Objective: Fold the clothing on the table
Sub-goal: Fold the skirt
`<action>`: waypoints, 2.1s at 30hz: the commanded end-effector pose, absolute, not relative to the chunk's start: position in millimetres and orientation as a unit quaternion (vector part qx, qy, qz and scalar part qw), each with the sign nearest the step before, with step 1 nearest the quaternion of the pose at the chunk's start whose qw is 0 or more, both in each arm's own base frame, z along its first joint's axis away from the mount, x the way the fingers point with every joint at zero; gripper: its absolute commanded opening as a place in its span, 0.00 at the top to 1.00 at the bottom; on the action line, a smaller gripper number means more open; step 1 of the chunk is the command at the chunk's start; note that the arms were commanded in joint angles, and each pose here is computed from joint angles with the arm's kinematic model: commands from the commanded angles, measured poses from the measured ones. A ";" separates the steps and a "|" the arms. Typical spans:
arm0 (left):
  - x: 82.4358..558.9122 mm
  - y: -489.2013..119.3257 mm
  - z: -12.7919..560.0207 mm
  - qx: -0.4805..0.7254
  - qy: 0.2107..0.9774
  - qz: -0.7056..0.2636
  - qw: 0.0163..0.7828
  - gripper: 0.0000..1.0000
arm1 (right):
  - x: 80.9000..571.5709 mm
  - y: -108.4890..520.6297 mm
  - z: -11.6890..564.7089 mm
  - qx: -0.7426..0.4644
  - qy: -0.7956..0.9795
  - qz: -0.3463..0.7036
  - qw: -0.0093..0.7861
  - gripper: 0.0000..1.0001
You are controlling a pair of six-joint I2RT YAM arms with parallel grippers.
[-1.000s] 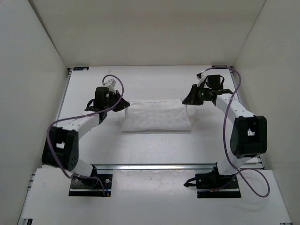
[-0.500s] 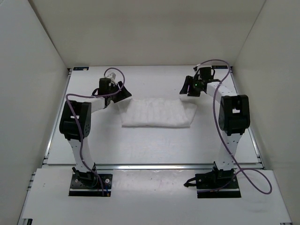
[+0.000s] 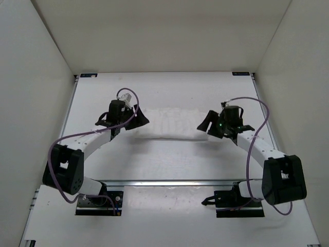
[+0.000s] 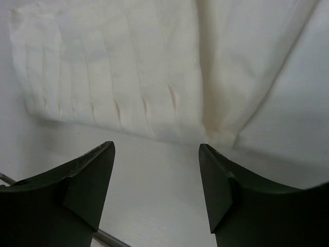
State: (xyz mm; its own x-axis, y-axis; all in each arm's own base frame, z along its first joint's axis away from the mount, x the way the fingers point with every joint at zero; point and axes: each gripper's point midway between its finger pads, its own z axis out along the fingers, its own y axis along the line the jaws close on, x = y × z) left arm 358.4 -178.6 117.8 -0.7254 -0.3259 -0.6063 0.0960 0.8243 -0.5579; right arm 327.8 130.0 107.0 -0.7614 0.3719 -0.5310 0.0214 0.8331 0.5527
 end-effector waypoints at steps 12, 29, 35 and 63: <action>306.7 -150.0 50.2 -0.157 0.910 -0.221 0.313 0.24 | 306.9 109.8 74.9 0.232 0.849 0.351 0.320 0.29; 316.5 -142.0 25.2 -0.222 0.890 -0.220 0.331 0.28 | 310.1 118.2 41.1 0.273 0.839 0.392 0.262 0.31; 312.7 -148.5 14.1 -0.216 0.893 -0.237 0.317 0.66 | 311.2 105.8 29.1 0.305 0.828 0.390 0.262 0.47; 325.9 -213.1 32.1 -0.198 0.863 -0.323 0.334 1.00 | 383.5 222.8 177.8 -0.051 0.904 0.268 0.330 1.00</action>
